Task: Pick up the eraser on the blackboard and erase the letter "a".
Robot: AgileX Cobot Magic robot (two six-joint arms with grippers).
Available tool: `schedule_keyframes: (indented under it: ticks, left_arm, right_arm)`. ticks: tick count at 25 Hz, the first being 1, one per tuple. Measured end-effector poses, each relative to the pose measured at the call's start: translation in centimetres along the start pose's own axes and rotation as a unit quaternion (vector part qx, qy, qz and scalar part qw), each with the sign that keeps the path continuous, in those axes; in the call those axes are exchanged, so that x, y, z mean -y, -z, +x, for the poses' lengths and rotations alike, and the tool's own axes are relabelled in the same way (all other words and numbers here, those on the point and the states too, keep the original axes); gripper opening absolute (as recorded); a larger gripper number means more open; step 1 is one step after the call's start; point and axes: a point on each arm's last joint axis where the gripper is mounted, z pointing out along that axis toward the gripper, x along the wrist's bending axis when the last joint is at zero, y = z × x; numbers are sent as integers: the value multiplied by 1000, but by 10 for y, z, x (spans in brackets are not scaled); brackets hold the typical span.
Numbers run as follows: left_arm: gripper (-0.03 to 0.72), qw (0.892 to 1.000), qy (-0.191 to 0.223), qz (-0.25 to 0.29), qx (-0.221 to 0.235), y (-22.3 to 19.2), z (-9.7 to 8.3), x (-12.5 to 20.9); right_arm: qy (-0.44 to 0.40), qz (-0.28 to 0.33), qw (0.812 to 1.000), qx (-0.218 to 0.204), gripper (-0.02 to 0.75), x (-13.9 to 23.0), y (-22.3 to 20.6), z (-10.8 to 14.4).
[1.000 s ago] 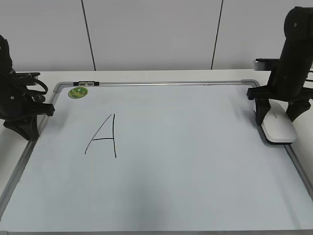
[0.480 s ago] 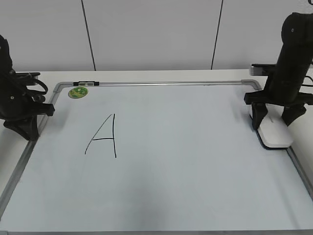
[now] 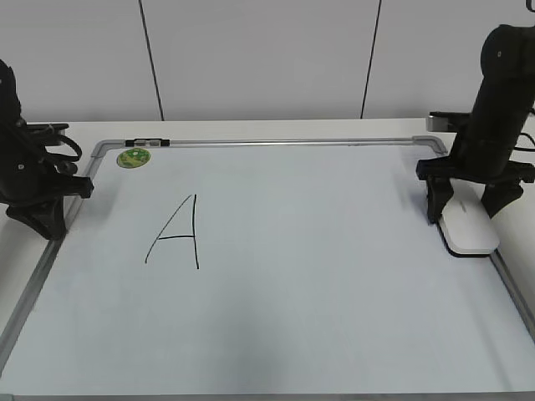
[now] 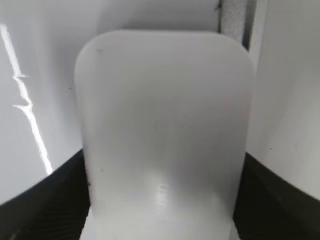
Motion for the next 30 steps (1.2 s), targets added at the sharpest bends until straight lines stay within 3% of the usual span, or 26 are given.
schedule_keyframes:
  ticks: [4, 12, 15, 20, 23, 26, 30]
  left_arm:
    - [40, 1000, 0, 0, 0, 0, 0, 0]
    - [60, 1000, 0, 0, 0, 0, 0, 0]
    - [171, 1000, -7, -6, -8, 5, 1, -1]
    - [525, 999, -11, -31, -31, 31, 5, 0]
    - [620, 998, -12, -44, -34, 51, 6, 3]
    - [615, 998, -11, -46, -37, 70, 6, 9]
    - [526, 998, -10, -43, -40, 94, 7, 19]
  right_arm:
    - [-1, -1, 1000, -3, 664, -1, 0, 1]
    - [1, -21, 1000, -4, 670, -7, 9, 1]
    - [3, -33, 999, 0, 669, -5, 20, 1]
    - [1, -58, 998, 1, 666, -1, 42, 2]
    - [-1, -79, 997, 1, 662, 3, 61, 3]
    - [-7, -100, 995, 0, 643, 8, 79, 4]
    - [-7, -119, 993, -1, 619, 18, 98, 5]
